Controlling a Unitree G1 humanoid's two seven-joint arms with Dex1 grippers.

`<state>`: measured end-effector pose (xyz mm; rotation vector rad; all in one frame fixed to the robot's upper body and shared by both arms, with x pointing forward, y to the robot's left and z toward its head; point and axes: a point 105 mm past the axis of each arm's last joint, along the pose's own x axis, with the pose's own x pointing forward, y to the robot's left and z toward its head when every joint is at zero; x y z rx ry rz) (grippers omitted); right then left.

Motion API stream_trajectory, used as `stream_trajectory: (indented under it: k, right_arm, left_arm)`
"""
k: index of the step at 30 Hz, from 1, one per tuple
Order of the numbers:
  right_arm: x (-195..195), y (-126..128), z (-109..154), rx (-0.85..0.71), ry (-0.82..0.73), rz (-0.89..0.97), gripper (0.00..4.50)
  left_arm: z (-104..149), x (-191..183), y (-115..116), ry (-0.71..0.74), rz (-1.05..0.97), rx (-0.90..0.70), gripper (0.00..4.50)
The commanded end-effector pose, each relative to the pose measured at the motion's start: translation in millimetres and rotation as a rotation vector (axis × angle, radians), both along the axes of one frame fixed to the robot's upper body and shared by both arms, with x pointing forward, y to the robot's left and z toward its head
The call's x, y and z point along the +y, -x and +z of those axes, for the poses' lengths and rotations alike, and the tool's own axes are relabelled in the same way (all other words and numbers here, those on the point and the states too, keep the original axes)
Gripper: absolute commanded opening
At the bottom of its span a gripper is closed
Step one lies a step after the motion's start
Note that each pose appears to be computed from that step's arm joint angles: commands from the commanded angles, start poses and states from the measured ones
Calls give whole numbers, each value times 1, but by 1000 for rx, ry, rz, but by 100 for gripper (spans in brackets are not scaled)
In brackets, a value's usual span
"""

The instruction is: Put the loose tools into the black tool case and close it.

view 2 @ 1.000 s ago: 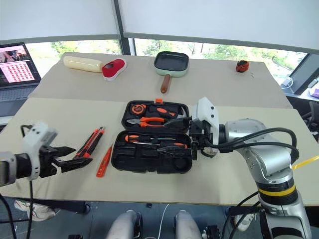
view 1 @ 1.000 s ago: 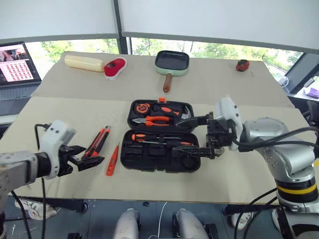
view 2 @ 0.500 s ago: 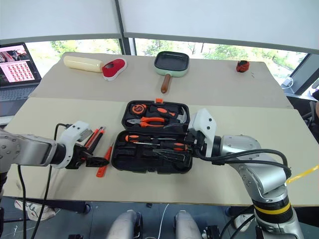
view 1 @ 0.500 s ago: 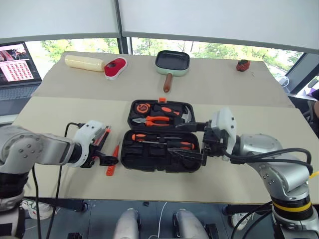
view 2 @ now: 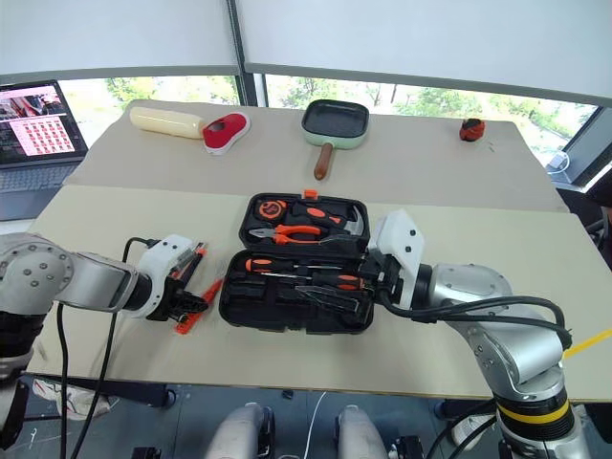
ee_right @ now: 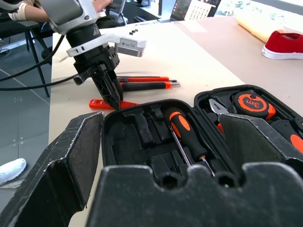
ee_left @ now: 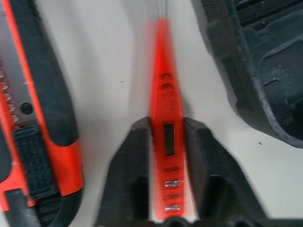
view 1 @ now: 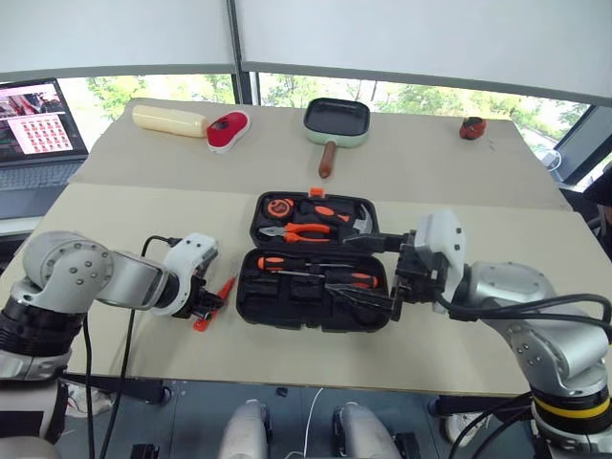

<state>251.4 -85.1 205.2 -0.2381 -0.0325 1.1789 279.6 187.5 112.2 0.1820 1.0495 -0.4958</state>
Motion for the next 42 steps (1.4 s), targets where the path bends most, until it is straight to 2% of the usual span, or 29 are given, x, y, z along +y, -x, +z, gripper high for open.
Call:
stream_trajectory:
  k: [1, 9, 14, 16, 19, 24, 27, 34, 37, 42]
  right_arm:
    - [-2, 4, 12, -47, -7, 2, 450]
    - [-8, 0, 4, -12, 31, -4, 450]
    - [-13, 5, -1, 49, 43, 15, 450]
    - [-16, 10, -5, 68, 72, 29, 450]
    - [-22, 18, -10, 83, 121, 46, 450]
    - [-26, 23, -13, 104, 126, 41, 450]
    - [-26, 25, -16, 106, 124, 27, 450]
    - [-30, 29, -24, 103, 158, -23, 450]
    - [-31, 30, -24, 100, 150, -51, 450]
    - [-33, 32, -23, 94, 139, -80, 450]
  left_arm:
    - [-12, 0, 8, -16, -19, 70, 40]
    - [-2, 16, 3, -73, -8, 22, 40]
    - [27, 21, -7, -46, -80, -75, 40]
    - [47, 20, -12, -36, -196, -160, 40]
    - [79, 14, -16, -33, -486, -302, 40]
    - [104, -7, -28, -20, -807, -377, 40]
    - [103, -40, -36, -54, -1101, -367, 40]
    - [81, -87, -57, -119, -1314, -280, 40]
    - [70, -98, -62, -146, -1328, -227, 40]
    - [51, -94, -67, -216, -1293, -129, 40]
